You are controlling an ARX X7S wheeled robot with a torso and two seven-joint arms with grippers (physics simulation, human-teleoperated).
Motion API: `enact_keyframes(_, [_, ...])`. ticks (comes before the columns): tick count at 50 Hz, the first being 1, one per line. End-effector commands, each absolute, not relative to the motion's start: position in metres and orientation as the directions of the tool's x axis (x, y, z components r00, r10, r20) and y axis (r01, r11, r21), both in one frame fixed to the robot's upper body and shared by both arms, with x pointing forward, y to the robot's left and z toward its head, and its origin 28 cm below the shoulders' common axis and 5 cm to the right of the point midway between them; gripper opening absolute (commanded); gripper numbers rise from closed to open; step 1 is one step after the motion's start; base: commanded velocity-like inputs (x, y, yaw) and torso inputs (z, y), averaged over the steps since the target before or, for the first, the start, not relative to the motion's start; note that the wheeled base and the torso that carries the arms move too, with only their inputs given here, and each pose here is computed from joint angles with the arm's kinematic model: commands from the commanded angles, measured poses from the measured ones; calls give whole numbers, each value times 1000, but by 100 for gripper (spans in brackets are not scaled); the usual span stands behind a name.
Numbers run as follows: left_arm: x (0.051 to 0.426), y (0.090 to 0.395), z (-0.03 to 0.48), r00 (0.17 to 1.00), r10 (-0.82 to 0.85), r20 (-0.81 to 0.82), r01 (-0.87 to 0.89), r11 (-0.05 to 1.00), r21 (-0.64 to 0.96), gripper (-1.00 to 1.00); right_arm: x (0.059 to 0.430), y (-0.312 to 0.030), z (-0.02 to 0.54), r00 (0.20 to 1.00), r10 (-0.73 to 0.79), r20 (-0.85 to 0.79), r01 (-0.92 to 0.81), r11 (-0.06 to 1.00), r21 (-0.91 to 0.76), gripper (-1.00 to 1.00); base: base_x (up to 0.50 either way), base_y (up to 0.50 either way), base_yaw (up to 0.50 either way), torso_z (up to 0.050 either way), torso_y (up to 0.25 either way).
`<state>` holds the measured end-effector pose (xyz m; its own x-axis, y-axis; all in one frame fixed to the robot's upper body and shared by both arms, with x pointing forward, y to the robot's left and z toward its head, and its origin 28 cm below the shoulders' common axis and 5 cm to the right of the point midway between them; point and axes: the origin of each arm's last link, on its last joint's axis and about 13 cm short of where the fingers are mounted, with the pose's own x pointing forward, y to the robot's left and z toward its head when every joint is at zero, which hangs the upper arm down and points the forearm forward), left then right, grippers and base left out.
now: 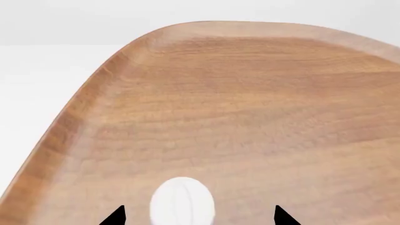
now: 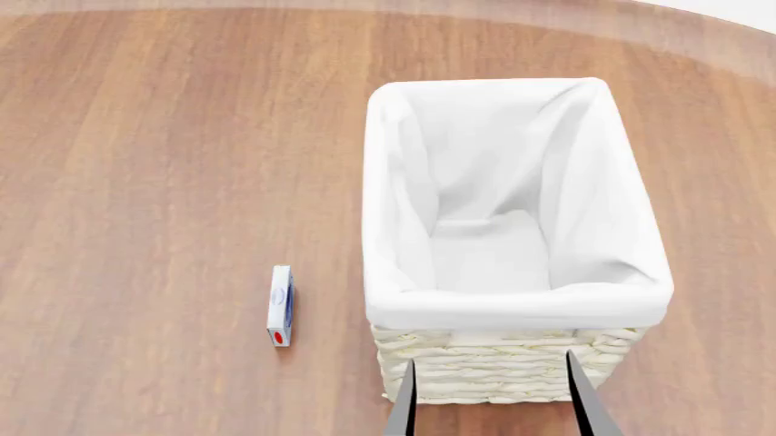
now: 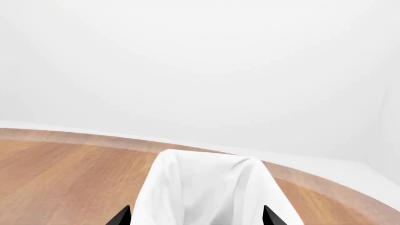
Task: Pick up the ketchup, and put it in the basket.
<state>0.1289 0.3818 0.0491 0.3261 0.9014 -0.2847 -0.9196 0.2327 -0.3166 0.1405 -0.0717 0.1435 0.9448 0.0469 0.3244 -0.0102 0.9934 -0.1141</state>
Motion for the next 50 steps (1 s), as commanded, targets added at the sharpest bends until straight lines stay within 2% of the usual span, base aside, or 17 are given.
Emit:
enact_keyframes(1, [133,384,45,323,901,-290,-925,235,-300,100,141,-72,143,945,48,324,-12,994,-113,100,0,0,0,0,0])
enact_keyframes(6, [133,386,40,318,900,-297,-927,230,-296,100,141,-71,143,945,48,323,-12,994,-113,100,0,0,0,0,0])
enact_keyframes(7, [133,386,39,312,903,-296,-929,226,-292,-100,141,-72,143,945,48,322,-12,993,-114,100,0,0,0,0,0])
enact_keyframes(34, [126,386,44,313,917,-249,-925,234,-299,-100,141,-71,142,946,52,321,-15,993,-116,100,0,0,0,0,0])
enact_keyframes(40, [126,384,57,356,916,-184,-901,284,-329,-100,141,-71,142,946,52,321,-15,993,-116,100,0,0,0,0,0])
enact_keyframes(45, [130,378,71,450,888,-95,-860,403,-314,-100,142,-70,141,946,54,320,-17,993,-117,100,0,0,0,0,0])
enact_keyframes(50, [129,371,81,506,862,-27,-826,476,-304,-100,141,-70,142,945,56,321,-18,993,-118,100,0,0,0,0,0])
